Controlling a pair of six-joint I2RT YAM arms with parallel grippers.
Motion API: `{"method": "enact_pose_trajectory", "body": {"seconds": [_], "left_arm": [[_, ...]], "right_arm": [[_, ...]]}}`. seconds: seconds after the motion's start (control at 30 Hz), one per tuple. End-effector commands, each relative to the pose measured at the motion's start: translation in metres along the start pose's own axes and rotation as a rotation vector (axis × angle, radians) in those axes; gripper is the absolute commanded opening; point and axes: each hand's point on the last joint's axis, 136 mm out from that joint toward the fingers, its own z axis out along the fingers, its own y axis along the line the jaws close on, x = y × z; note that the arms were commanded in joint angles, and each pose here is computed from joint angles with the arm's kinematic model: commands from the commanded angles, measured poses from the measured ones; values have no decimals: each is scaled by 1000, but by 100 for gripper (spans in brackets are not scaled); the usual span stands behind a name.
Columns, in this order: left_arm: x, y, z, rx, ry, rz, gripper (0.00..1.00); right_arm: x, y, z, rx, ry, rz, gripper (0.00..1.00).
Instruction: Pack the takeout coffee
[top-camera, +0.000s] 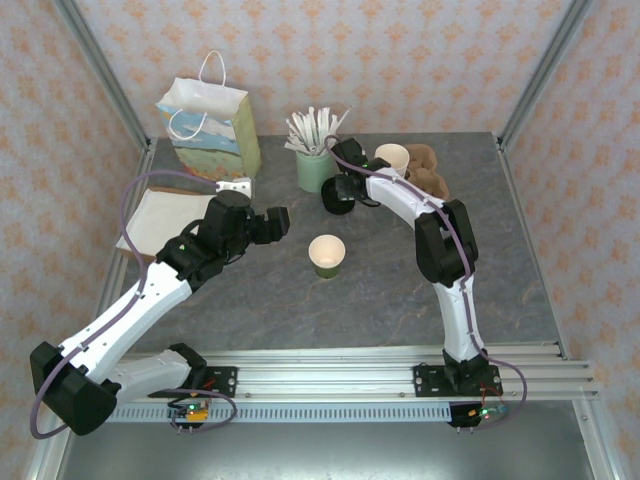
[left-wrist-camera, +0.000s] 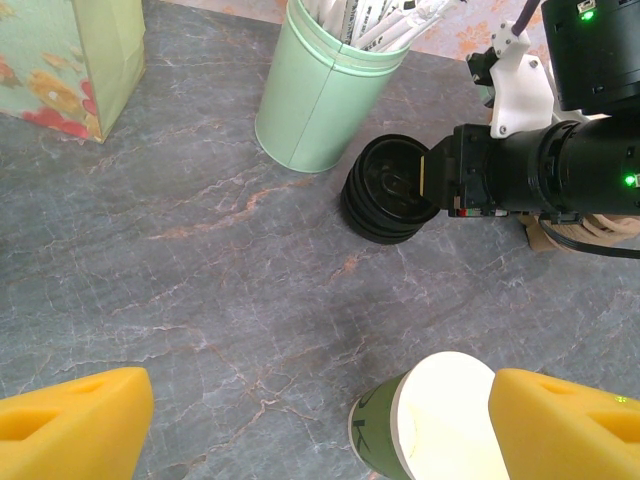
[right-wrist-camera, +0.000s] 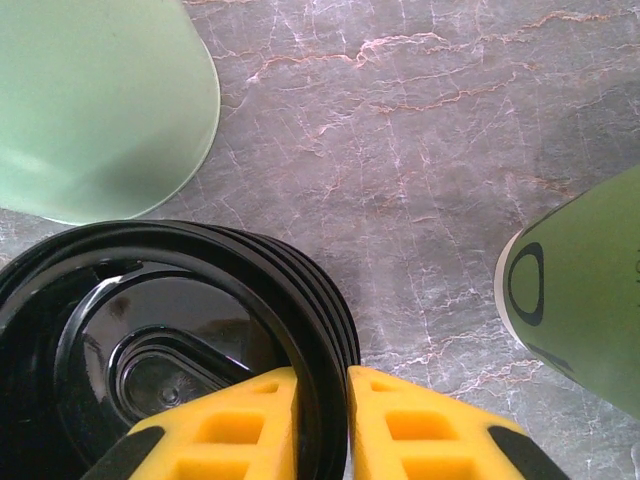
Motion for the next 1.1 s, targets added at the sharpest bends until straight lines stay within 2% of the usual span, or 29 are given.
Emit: {"method": "enact_pose_trajectory", "body": {"seconds": [0.0, 0.17, 0.53, 0.77, 1.07], "left_arm": [[-10, -5, 0, 9, -32, 0, 88], [-10, -5, 0, 9, -34, -1, 88], [-9, -4, 0, 6, -31, 4, 88], [-9, -4, 0, 4, -34, 4, 88], [-9, -4, -1, 5, -36, 3, 88]], "right_arm": [[-15, -6, -16, 25, -31, -7, 21], [-15, -8, -15, 34, -27, -17, 23], [-12, -7, -10, 38, -8, -27, 17], [-11, -7, -7, 43, 1, -32, 20], [-8, -8, -5, 47, 9, -33, 18]]}}
